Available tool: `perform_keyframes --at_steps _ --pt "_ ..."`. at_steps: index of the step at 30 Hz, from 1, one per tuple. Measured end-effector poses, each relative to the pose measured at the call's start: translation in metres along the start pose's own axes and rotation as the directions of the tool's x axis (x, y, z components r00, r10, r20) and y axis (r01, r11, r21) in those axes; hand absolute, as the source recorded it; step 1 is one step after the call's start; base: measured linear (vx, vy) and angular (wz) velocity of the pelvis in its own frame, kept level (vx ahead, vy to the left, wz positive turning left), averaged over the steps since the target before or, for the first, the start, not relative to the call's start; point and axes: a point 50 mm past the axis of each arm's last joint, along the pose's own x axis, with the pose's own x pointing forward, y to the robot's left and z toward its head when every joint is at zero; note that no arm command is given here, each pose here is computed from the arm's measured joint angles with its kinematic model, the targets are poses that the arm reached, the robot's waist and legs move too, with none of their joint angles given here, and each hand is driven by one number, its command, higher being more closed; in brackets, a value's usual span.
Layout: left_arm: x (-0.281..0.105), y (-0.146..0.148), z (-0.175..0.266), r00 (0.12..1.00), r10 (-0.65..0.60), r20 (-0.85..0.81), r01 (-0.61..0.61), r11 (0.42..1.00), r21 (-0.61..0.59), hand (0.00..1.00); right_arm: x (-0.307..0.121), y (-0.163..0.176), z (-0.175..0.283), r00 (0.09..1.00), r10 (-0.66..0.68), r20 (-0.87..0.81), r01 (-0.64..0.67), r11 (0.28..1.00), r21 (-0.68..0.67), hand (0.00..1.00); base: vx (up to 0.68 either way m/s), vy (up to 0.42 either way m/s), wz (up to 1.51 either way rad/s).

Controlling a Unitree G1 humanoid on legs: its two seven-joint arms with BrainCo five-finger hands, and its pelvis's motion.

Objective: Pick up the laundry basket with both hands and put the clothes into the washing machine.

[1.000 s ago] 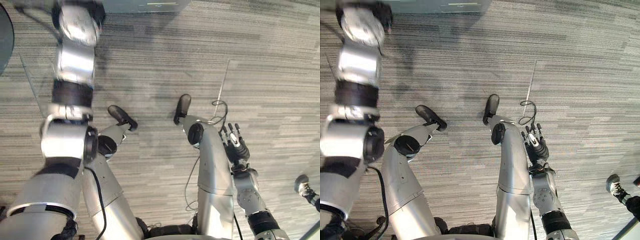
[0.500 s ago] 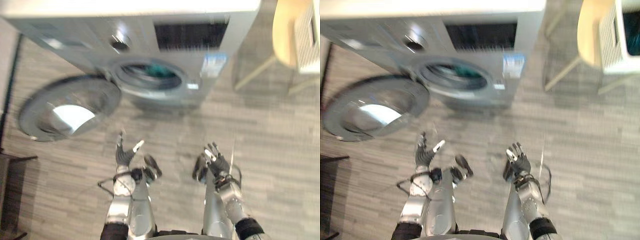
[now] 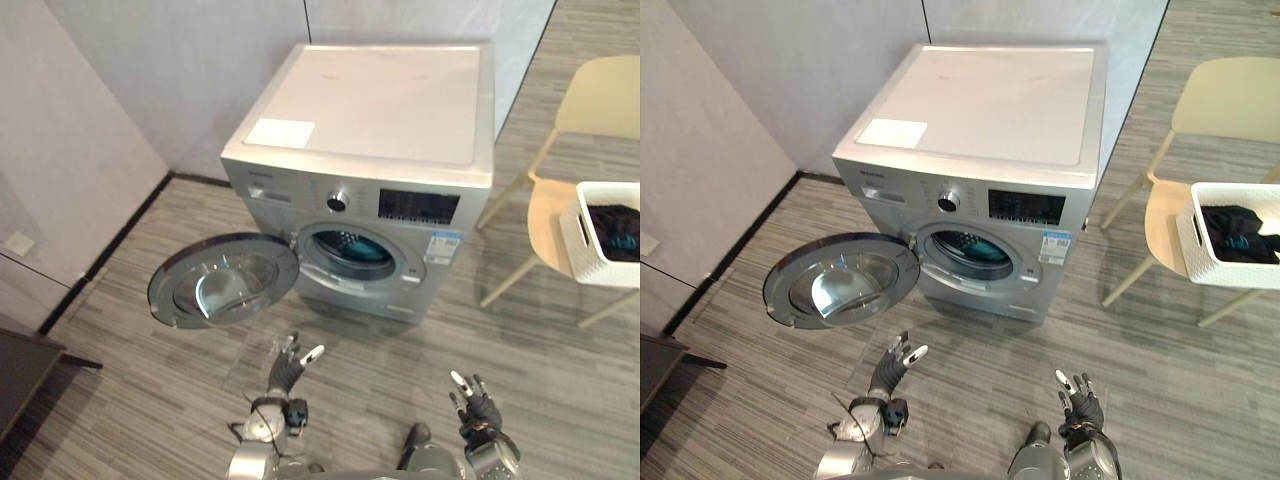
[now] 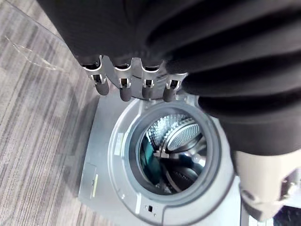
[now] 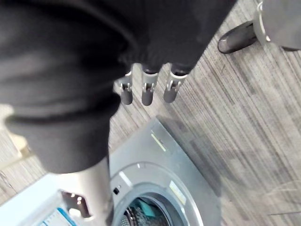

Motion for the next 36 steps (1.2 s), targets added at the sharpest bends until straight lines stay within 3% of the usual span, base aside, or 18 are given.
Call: perform_keyframes --at_steps 4,5,8,13,18,28,32,36 --pt "-0.001 0.008 0.001 1.000 0.020 0.011 -0.021 0.999 0.050 0.00 -0.012 0.033 0.007 0.988 0.104 0.113 -0.112 0.991 0.068 0.00 -0.33 0.110 -0.71" --pt "-0.003 0.009 0.000 0.999 0.033 0.013 -0.035 0.991 0.127 0.00 -0.018 0.037 0.018 0.977 0.126 0.174 -0.140 0.988 0.072 0.00 -0.18 0.031 -0.60" --pt "-0.003 0.013 -0.001 0.998 0.062 0.022 -0.065 0.975 0.214 0.00 -0.023 0.036 0.037 0.957 0.108 0.269 -0.134 0.988 0.082 0.00 -0.16 0.013 -0.63" --pt "-0.009 0.025 -0.011 0.993 0.113 -0.012 -0.108 0.970 0.219 0.00 -0.026 0.035 0.060 0.915 0.036 0.402 -0.091 0.989 0.119 0.00 -0.01 -0.176 -0.56" --pt "-0.013 0.015 -0.027 0.991 0.104 -0.082 -0.087 0.979 0.186 0.00 -0.021 0.042 0.072 0.898 0.024 0.439 -0.067 0.994 0.083 0.00 -0.01 -0.207 -0.49" --pt "-0.016 0.025 -0.038 0.973 0.184 -0.139 -0.169 0.979 0.111 0.00 -0.010 0.112 0.077 0.871 0.194 0.452 -0.223 0.975 0.011 0.00 -0.01 -0.214 -0.50" --pt "-0.024 0.008 -0.040 0.979 0.149 -0.138 -0.145 0.989 0.043 0.00 -0.019 0.123 0.117 0.771 0.205 0.603 -0.197 0.977 -0.080 0.00 0.11 -0.100 0.02" --pt "-0.023 0.006 -0.033 0.986 0.127 -0.106 -0.126 0.992 0.009 0.00 -0.020 0.123 0.137 0.723 0.176 0.668 -0.160 0.983 -0.086 0.00 0.15 -0.009 0.13"
